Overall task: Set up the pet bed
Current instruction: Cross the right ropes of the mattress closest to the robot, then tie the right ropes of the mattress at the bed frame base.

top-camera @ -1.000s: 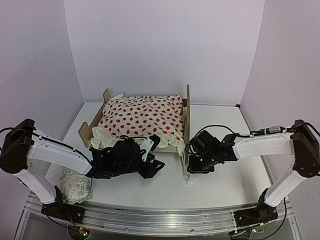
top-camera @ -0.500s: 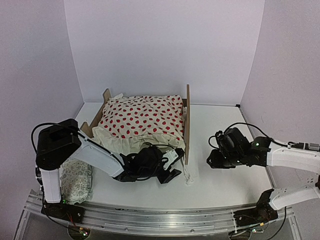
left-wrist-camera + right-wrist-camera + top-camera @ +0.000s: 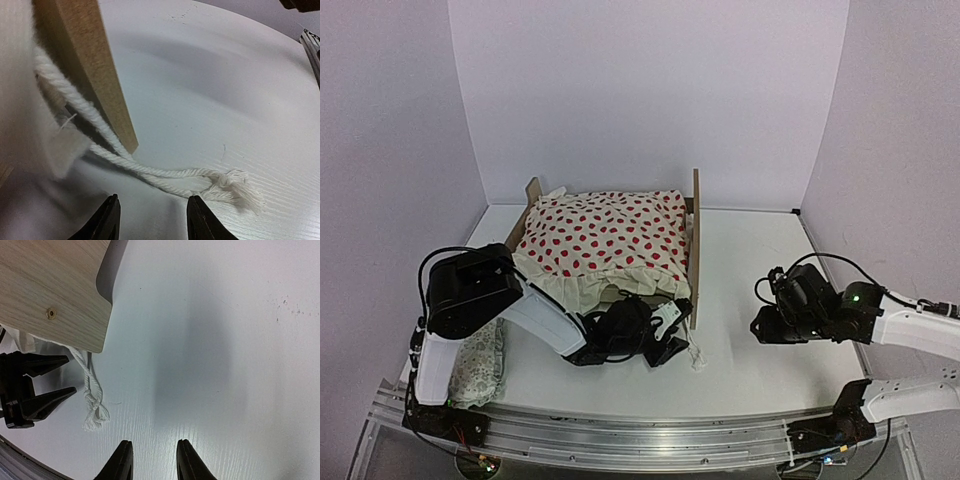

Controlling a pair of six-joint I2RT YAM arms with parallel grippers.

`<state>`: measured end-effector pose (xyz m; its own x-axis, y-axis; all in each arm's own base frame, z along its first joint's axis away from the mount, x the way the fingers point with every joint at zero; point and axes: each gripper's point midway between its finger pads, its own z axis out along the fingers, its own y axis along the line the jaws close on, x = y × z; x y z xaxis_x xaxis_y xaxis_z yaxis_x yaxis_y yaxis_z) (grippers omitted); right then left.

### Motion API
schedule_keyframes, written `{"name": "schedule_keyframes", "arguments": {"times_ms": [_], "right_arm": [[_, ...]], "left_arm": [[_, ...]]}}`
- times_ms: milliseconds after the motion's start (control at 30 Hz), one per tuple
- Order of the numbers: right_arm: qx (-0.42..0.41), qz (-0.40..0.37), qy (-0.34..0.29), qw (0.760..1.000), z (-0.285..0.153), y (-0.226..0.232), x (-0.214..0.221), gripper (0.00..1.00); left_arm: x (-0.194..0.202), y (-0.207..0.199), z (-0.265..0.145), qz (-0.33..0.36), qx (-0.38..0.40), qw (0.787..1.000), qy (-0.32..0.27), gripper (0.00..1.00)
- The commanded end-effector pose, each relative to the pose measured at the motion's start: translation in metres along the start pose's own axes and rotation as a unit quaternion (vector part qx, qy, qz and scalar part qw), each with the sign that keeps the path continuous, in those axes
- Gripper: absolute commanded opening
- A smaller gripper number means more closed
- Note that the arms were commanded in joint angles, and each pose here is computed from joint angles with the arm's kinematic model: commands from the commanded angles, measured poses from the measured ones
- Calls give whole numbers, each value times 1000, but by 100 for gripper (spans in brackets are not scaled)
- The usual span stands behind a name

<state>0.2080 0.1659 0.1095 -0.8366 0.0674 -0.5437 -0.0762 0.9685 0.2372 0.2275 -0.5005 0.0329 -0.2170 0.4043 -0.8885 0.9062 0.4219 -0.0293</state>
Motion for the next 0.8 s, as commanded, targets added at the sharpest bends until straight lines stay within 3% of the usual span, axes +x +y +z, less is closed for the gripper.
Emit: {"name": "schedule_keyframes", "arguments": {"times_ms": [0, 233, 500, 767], "right_arm": [[12, -2, 6, 1000, 0, -5, 3, 32], [13, -11, 14, 1000, 3, -2, 2, 32], [15, -13, 21, 1000, 6, -1, 4, 32], [14, -12, 25, 1000, 7, 0, 5, 32]], "left_arm": [[-25, 4, 9, -16, 4, 999, -43, 46], [-19, 1, 16, -8, 16, 999, -41, 44], [-16, 4, 22, -10, 8, 999, -35, 33], [-16, 6, 28, -29, 4, 999, -42, 36]]}}
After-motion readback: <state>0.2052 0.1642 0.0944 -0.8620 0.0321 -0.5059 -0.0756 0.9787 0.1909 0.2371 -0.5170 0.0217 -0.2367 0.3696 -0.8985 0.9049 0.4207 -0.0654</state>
